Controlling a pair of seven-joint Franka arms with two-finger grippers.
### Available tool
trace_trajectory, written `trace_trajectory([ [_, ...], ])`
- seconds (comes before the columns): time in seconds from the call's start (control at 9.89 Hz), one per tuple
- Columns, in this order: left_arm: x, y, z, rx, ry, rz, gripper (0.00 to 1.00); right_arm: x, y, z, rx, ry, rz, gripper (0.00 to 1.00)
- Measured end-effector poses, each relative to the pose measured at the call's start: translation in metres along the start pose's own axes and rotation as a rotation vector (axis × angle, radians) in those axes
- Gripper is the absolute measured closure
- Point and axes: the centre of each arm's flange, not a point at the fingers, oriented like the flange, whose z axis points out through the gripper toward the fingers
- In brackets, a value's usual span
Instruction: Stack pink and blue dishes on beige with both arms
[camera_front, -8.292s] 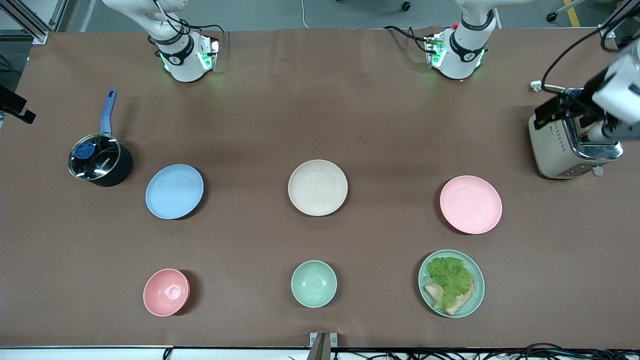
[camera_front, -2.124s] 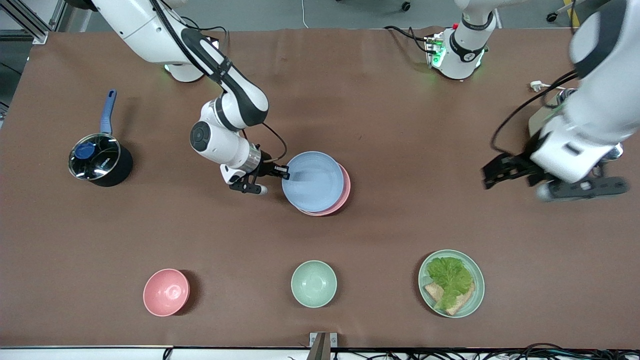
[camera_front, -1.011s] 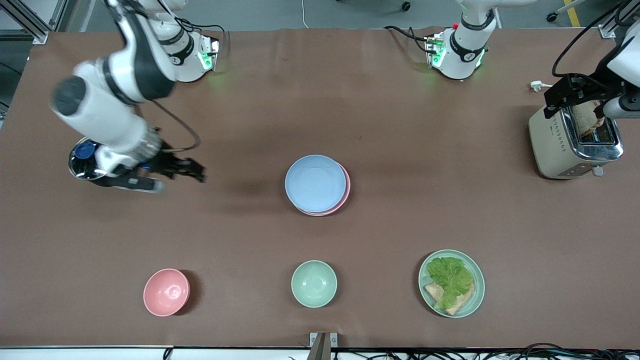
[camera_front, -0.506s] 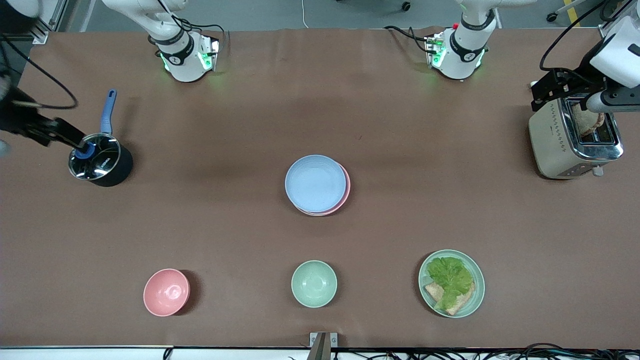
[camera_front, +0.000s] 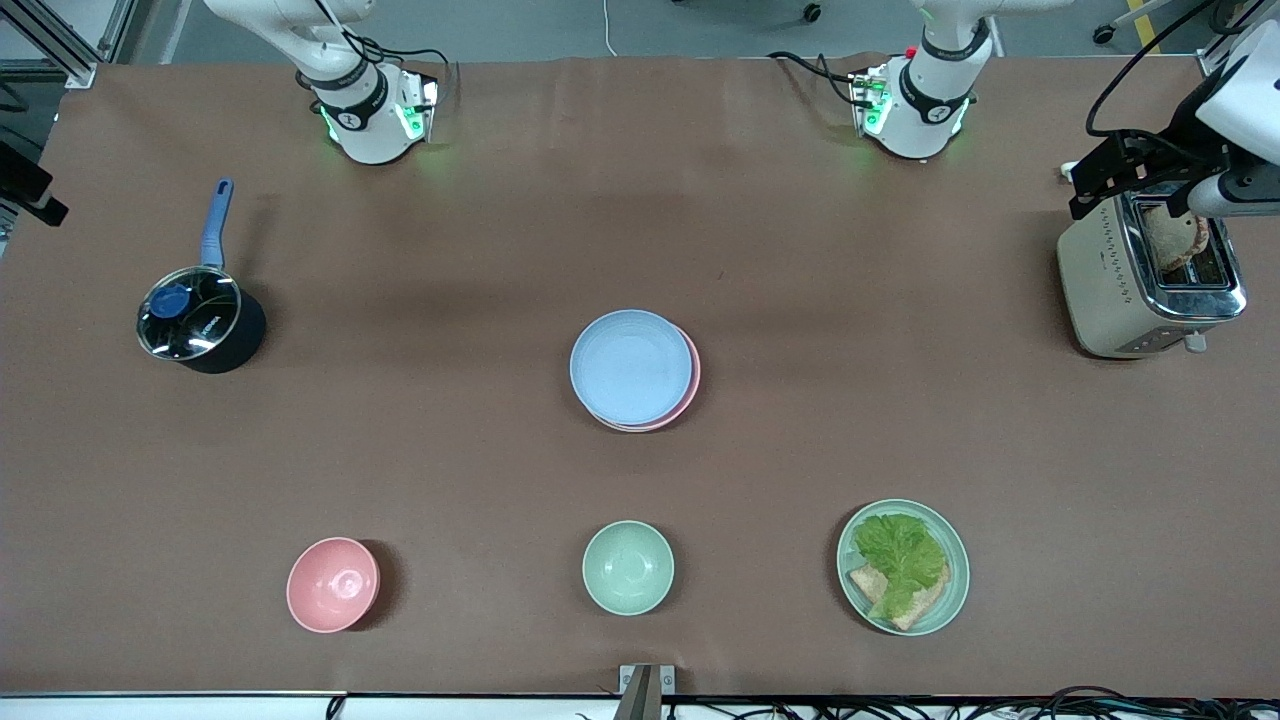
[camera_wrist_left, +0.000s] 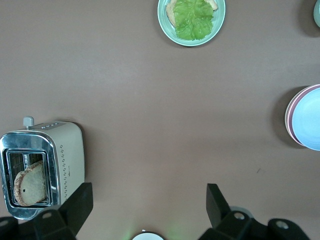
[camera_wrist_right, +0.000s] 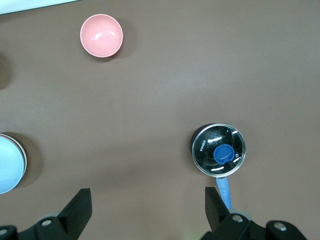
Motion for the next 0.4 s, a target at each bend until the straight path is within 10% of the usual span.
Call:
trace_trajectory([
  [0.4, 0.0, -0.001, -0.001, 0.0, 0.0, -0.002, 0.0, 0.013, -0.002, 0.021, -0.006, -0.037, 0.001, 0.0],
])
